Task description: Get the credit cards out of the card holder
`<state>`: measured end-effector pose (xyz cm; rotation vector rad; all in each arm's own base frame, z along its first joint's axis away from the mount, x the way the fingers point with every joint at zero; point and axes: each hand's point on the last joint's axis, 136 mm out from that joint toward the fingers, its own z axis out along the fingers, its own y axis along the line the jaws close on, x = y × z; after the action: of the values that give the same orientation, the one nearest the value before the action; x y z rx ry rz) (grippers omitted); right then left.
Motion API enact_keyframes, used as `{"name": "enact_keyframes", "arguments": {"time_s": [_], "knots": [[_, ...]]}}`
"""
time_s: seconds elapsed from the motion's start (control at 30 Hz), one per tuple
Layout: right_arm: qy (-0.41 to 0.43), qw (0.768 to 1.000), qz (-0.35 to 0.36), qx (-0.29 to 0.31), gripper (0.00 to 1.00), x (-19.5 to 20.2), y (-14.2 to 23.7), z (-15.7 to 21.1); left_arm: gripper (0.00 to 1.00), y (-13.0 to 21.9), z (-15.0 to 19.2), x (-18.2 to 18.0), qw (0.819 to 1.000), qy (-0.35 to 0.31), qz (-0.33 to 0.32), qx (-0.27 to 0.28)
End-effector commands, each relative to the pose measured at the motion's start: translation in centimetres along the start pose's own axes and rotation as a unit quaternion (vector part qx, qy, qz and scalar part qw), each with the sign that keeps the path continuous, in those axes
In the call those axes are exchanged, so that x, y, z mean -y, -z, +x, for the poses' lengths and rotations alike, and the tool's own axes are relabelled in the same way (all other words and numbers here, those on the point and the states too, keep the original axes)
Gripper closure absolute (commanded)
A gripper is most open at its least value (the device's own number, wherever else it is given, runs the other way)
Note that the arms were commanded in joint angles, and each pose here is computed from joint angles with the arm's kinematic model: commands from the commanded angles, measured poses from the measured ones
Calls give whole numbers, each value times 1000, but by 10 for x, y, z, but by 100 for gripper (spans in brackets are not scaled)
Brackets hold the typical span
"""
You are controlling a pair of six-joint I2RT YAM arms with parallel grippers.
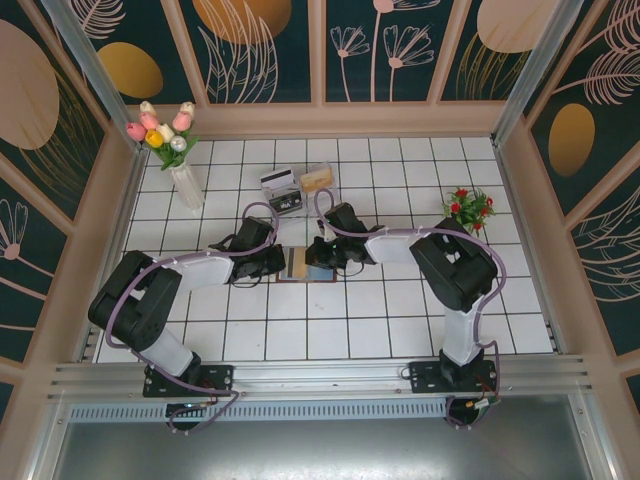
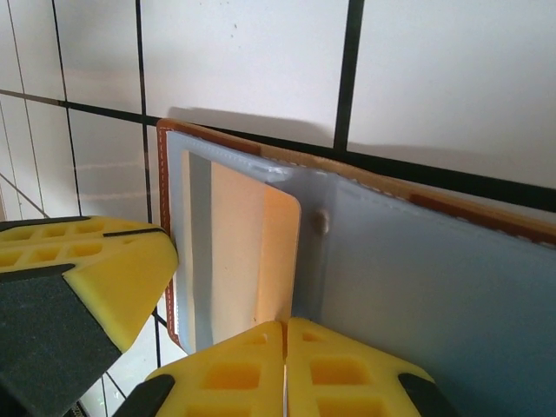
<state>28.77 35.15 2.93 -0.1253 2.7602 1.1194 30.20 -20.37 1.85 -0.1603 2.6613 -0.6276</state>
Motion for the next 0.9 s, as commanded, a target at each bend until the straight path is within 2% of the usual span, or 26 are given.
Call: {"name": "enact_keyframes", "arguments": {"time_s": [0.0,0.3,0.47,0.57,0.67,0.87], "knots": [[-14,1000,25,-1,90,11,9,5,93,-3,29,-29,998,6,-54,-44],[-21,1000,23,2,90,10,14,3,93,1,20,-17,999,-3,-37,-39],[-28,1000,9,-1,86,7,8,2,92,21,-4,20,999,-29,32,-1],[-33,999,6,1,82,7,6,1,92,34,-16,35,998,-42,52,19],[-35,999,3,1,77,7,5,1,93,37,-16,44,996,-43,73,16],[-42,999,-1,0,75,9,2,2,95,22,-2,48,994,-27,101,-18]]}}
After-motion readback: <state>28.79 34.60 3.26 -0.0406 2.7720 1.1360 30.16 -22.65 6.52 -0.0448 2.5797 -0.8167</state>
